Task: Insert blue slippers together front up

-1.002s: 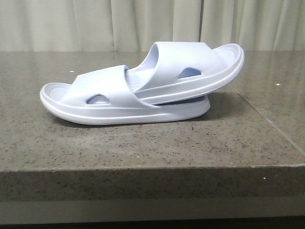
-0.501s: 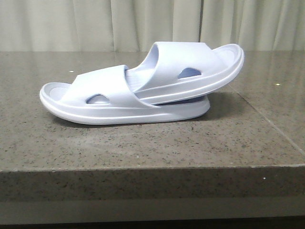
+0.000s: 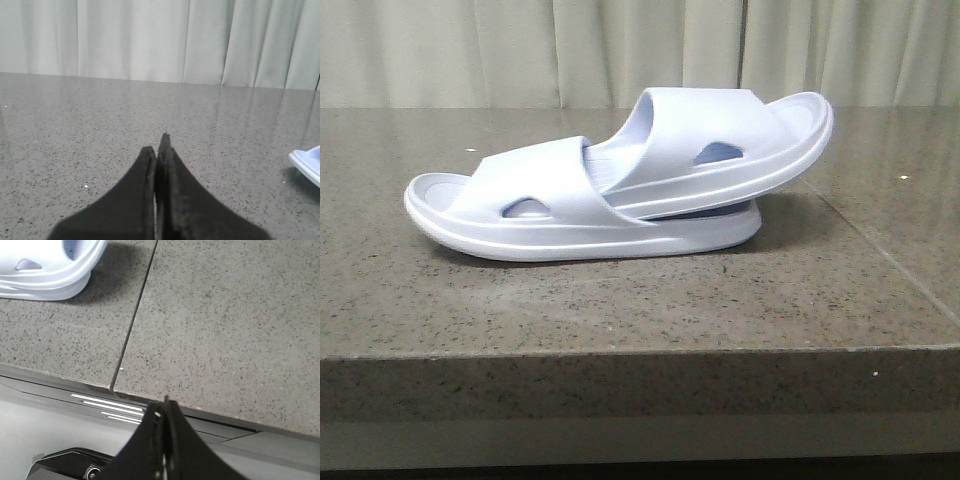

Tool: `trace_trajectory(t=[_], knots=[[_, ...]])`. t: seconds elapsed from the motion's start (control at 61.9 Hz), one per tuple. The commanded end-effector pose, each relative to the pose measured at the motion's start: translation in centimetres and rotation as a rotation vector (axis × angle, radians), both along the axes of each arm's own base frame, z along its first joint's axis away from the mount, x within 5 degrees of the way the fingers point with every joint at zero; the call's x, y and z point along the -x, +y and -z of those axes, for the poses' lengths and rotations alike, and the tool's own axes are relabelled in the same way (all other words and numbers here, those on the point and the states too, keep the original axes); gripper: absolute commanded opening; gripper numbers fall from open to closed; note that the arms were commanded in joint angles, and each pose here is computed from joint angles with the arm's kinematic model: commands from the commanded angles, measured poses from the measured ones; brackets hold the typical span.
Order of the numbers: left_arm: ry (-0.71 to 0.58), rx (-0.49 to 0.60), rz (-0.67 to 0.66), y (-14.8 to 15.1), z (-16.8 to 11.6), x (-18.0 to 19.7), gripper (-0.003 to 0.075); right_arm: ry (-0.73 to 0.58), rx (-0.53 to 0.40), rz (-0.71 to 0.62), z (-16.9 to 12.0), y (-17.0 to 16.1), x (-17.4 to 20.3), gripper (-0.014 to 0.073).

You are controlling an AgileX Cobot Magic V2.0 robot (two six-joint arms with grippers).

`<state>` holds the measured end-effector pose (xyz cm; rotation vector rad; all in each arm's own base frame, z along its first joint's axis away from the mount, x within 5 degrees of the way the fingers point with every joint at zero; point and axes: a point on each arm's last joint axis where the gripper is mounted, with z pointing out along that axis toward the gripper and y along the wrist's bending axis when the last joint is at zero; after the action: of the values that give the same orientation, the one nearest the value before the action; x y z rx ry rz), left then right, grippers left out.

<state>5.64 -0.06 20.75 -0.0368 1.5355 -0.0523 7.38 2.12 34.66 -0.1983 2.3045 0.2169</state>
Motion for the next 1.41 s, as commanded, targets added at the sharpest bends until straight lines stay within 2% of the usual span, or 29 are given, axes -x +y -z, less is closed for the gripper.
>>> trace_trajectory(t=[0.0, 0.711, 0.776, 0.873, 0.97, 1.148, 1.39], knots=[[-0.095, 0.013, -0.004, 0.0, -0.7, 0.2, -0.0020, -0.080, -0.007, 0.005, -1.0, 0.0, -0.4, -0.0118], [-0.095, 0.013, -0.004, 0.0, -0.7, 0.2, -0.0020, -0.081, -0.002, 0.004, -1.0, 0.0, -0.4, -0.0118], [-0.095, 0.013, -0.004, 0.0, -0.7, 0.2, -0.0020, -0.126, 0.058, -0.004, -1.2, -0.4, -0.3, -0.0118], [-0.095, 0.013, -0.004, 0.0, -0.7, 0.2, -0.0020, -0.232, 0.100, 0.009, -0.7, -0.8, 0.0, -0.0118], [-0.095, 0.013, -0.004, 0.0, -0.7, 0.2, -0.0020, -0.401, 0.078, 0.045, 0.3, -1.0, 0.5, -0.0118], [-0.095, 0.013, -0.004, 0.0, -0.7, 0.2, -0.0020, -0.643, 0.055, 0.117, 4.4, -1.5, 1.4, -0.0118], [-0.095, 0.013, -0.004, 0.0, -0.7, 0.2, -0.0020, -0.825, 0.012, 0.147, 10.3, -1.7, 2.0, -0.0118]])
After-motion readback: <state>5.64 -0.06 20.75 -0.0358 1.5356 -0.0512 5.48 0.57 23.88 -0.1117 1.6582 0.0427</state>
